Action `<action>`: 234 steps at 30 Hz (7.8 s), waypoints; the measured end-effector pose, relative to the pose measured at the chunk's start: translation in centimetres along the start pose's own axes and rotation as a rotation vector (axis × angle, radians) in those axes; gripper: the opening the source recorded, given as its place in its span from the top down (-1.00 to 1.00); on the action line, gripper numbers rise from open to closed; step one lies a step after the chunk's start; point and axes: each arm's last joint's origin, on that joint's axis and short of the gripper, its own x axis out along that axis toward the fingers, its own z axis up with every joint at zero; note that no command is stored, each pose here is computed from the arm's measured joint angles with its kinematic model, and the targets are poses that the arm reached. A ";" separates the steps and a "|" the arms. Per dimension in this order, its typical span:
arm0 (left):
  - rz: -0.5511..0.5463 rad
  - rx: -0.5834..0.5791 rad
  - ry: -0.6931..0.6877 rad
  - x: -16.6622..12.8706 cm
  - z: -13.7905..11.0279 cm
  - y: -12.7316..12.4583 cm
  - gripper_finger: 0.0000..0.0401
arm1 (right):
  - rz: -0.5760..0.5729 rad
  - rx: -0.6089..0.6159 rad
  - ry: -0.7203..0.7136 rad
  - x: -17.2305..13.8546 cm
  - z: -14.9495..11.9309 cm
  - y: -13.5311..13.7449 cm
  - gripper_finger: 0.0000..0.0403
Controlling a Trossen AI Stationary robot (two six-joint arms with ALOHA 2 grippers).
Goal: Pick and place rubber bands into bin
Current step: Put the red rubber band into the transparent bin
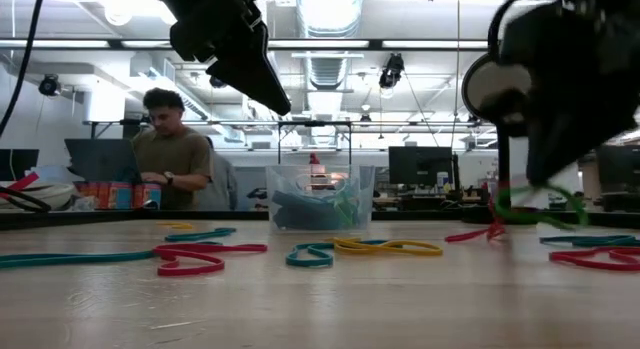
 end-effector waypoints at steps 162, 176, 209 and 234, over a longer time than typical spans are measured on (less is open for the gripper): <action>-0.075 -0.133 0.161 -0.3 -1.8 -0.4 0.43 | -0.149 -0.075 -0.252 -4.7 9.1 -2.8 0.44; -0.084 -0.085 0.085 0.1 -0.9 -0.3 0.43 | -0.067 0.185 -0.211 -4.9 1.6 -0.5 0.55; -0.090 -0.009 0.038 0.3 -0.5 -0.2 0.43 | -0.047 0.156 -0.048 4.3 -0.7 1.7 0.68; -0.264 -0.104 0.085 0.3 -0.7 -0.7 0.43 | -0.048 0.221 -0.031 4.5 -1.4 1.7 0.69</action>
